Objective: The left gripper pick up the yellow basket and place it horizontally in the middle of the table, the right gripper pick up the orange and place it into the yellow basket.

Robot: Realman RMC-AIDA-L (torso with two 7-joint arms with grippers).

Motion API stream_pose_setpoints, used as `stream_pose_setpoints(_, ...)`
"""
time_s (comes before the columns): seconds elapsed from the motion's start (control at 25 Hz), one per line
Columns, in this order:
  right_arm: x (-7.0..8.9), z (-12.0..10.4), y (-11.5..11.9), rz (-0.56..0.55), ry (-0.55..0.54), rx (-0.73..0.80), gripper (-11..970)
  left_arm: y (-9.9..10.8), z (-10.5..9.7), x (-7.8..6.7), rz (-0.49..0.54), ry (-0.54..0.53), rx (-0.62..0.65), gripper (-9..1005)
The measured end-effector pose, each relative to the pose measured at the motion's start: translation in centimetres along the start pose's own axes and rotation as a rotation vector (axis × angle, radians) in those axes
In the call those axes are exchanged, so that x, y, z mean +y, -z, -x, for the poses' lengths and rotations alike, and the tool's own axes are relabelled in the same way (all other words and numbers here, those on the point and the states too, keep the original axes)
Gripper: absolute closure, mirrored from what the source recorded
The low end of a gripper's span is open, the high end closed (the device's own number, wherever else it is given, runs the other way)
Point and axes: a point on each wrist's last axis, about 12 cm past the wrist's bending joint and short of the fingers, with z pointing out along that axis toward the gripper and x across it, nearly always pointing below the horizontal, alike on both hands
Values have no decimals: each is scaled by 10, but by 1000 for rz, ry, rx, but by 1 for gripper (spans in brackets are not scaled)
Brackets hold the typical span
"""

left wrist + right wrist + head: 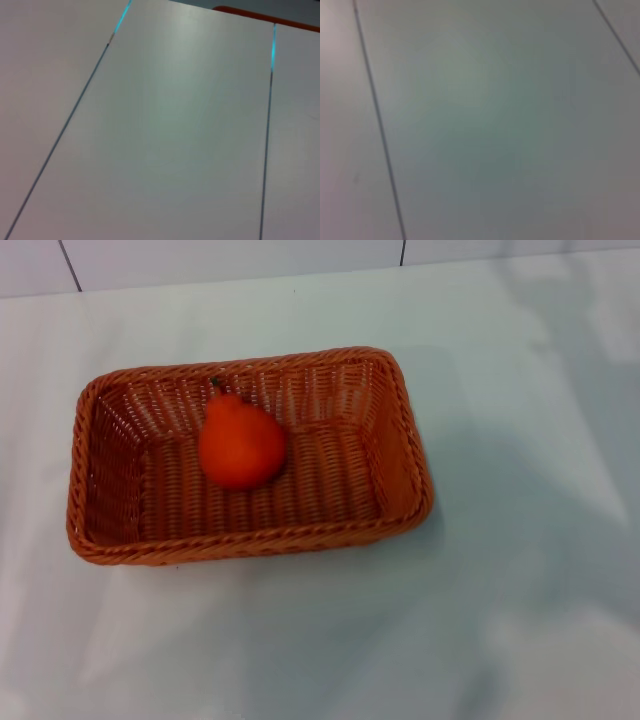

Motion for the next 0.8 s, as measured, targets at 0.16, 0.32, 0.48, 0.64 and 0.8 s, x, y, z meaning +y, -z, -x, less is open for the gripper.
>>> stream_pose_setpoints(0.16,5,-2,-3,28,9,2,14,9,0,-4,19,9,-10,216)
stream_pose_setpoints(0.32,9,-2,-3,54,10,-5,14,16,2,-7,27,23,-22,216)
stream_pose_setpoints(0.48,12,-1,0,79,6,-4,15,19,3,-10,29,37,-36,216)
stream_pose_setpoints(0.64,13,0,5,90,5,-9,15,19,2,-11,30,47,-37,216)
stream_pose_setpoints(0.8,15,-1,9,96,6,-6,14,20,4,-14,20,63,-51,216)
